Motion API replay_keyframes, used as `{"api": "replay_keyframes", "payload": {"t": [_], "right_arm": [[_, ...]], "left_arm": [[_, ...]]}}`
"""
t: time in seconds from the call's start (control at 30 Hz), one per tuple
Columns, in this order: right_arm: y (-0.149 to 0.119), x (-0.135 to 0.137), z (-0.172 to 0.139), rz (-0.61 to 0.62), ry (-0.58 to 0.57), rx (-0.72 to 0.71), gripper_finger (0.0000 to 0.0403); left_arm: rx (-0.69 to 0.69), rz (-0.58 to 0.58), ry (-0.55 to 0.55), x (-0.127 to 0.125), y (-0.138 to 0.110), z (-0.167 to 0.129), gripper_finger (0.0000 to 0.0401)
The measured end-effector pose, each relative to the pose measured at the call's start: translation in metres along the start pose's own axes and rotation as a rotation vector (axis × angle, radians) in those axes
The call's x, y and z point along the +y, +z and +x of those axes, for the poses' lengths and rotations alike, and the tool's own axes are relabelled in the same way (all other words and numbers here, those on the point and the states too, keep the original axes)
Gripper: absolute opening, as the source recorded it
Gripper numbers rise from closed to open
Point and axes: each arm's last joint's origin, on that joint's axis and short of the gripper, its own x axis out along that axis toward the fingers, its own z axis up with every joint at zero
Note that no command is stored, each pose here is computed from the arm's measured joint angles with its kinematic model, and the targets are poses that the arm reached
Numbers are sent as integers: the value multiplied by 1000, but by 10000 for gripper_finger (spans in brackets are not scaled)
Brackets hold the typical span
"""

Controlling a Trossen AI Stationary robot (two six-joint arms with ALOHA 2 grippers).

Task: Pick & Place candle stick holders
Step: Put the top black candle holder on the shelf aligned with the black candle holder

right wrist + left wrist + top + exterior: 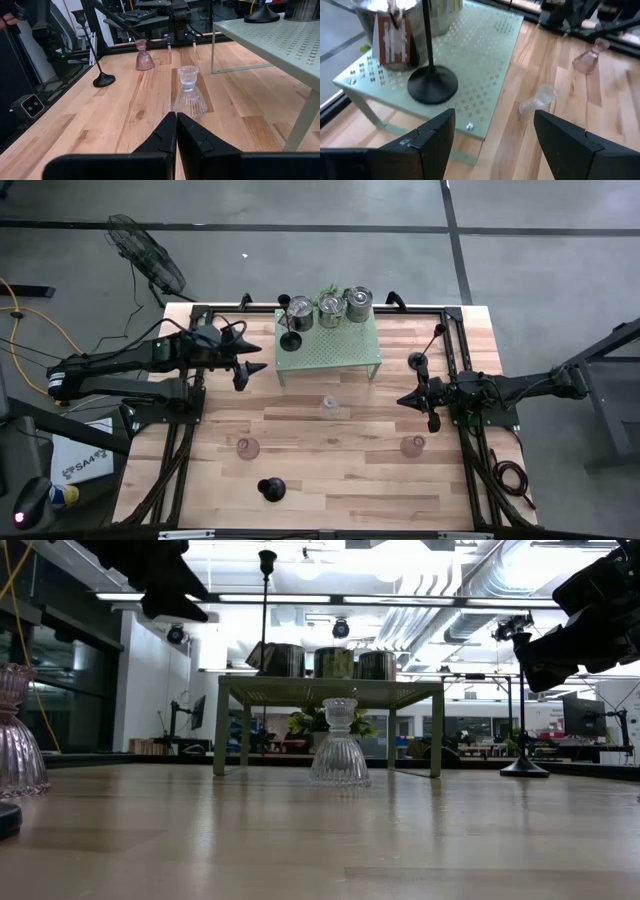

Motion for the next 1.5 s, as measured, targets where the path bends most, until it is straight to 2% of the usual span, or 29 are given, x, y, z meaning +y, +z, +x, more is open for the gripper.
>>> {"api": "replay_keyframes", "payload": {"t": [0.37,0.63,0.83,1.0,1.17,1.3,1.43,1.5], "right_arm": [[0,0,0,0,-3,-1,3],[0,-1,0,1,-11,-2,4],[0,-1,0,4,-10,-4,4],[1,-1,0,176,-9,-13,3],[1,0,0,240,5,-8,3],[1,0,0,247,9,-7,3],[1,-1,0,343,-4,-10,4],[1,-1,0,351,-7,-12,3]], "left_arm": [[8,7,-3,0,-1,0,267],[-114,107,-110,-3,8,-15,267],[-165,153,-112,-1,4,-25,267],[-213,145,-123,3,-16,-25,267],[-322,150,-208,4,-29,-31,267],[-344,152,-219,6,-33,-38,267],[-364,156,-232,7,-36,-44,267],[-358,160,-234,7,-37,-46,267]]}}
